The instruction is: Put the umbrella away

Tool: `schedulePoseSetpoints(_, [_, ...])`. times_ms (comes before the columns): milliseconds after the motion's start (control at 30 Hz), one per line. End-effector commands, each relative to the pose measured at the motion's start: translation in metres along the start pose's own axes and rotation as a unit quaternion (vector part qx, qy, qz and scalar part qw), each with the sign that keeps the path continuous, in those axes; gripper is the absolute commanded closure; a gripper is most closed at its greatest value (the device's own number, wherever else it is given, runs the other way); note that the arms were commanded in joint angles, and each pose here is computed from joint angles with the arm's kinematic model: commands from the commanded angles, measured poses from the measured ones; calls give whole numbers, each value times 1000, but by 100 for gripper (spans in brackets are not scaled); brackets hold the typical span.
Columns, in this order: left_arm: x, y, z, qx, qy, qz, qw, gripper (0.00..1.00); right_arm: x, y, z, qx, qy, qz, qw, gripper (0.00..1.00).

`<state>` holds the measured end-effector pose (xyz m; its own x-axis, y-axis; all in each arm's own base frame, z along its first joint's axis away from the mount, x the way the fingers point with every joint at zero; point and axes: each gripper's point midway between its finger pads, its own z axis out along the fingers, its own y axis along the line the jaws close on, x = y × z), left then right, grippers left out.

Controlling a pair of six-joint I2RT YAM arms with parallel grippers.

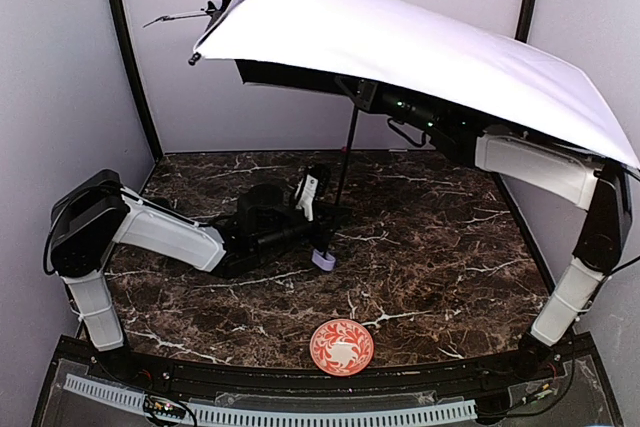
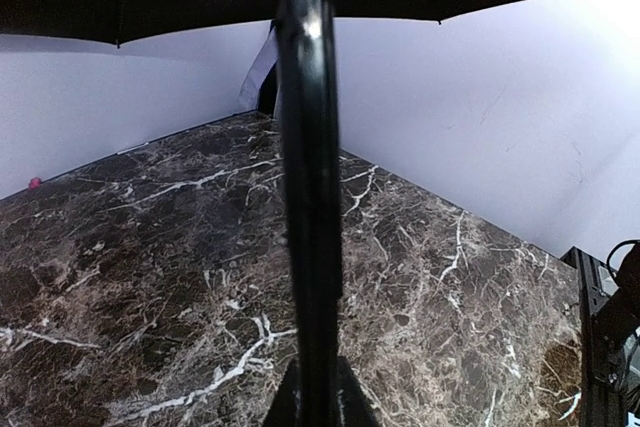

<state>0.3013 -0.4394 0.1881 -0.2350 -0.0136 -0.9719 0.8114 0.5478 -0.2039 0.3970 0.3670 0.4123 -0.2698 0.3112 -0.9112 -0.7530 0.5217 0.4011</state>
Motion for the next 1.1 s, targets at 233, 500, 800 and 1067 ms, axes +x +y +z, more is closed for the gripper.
schedulePoseSetpoints(233, [-61,-74,-31,180,-90,95,975,45,-23,79,-40,-229,-5,-94,969,100])
schedulePoseSetpoints(500, [-65,-72,-30,202,-84,63,974,39,-34,110,-56,-323,-11,-68,944,100])
schedulePoseSetpoints(800, [-77,-56,-49,230,-103,66,965,45,-34,106,-50,-308,-8,-68,949,100])
schedulePoseSetpoints(1067, [-61,-52,-43,257,-78,96,958,28,-23,120,-60,-365,21,-85,927,100])
